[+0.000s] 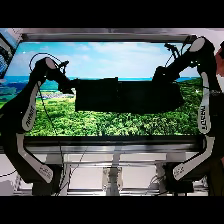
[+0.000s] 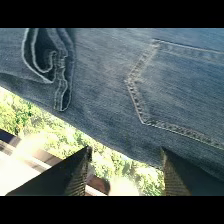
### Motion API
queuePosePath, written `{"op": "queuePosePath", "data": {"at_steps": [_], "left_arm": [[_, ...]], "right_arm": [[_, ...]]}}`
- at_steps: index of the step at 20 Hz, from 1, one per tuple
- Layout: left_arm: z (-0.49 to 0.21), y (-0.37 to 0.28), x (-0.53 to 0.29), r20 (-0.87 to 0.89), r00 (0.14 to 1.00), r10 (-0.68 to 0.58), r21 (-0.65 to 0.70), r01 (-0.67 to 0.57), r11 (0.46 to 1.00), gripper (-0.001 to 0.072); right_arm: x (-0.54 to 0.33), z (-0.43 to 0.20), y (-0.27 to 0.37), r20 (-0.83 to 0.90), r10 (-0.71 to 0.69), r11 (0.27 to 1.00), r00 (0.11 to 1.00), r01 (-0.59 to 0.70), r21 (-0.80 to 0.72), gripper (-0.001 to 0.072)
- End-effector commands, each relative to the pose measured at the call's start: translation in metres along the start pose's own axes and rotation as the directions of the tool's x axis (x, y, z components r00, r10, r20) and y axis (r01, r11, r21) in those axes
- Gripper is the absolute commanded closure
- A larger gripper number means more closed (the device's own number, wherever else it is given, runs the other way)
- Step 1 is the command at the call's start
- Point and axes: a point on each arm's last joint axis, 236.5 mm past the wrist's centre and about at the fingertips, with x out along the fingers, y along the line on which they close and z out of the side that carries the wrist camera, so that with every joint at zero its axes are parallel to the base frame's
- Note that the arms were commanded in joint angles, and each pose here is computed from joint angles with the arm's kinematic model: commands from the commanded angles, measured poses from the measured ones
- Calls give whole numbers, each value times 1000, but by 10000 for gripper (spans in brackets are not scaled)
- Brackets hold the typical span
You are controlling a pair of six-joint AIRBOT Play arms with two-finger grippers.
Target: Fold the clothes and pants, and hang the long-sleeved shirts on hangers.
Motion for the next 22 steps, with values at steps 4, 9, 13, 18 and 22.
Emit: {"op": "queuePosePath", "data": {"at_steps": [4,9,13,18,22], "left_arm": [[-2,17,38,-14,1000,-1,-68,0,998,90],[-5,-2,49,-35,995,-99,-108,94,990,548],[-22,15,24,-94,993,-64,-103,55,993,686],[-39,77,-92,-18,986,166,-69,-167,984,686],[-69,71,-176,42,982,184,2,-184,983,686]], "right_arm": [[9,1,19,-13,-1,998,1000,0,-57,244],[9,0,18,-14,-7,998,1000,6,-56,244],[9,-7,19,-47,-2,999,999,-1,-49,244],[10,-9,31,-57,32,998,998,-35,-47,244],[23,-6,58,-60,35,994,998,-41,-104,244]]}}
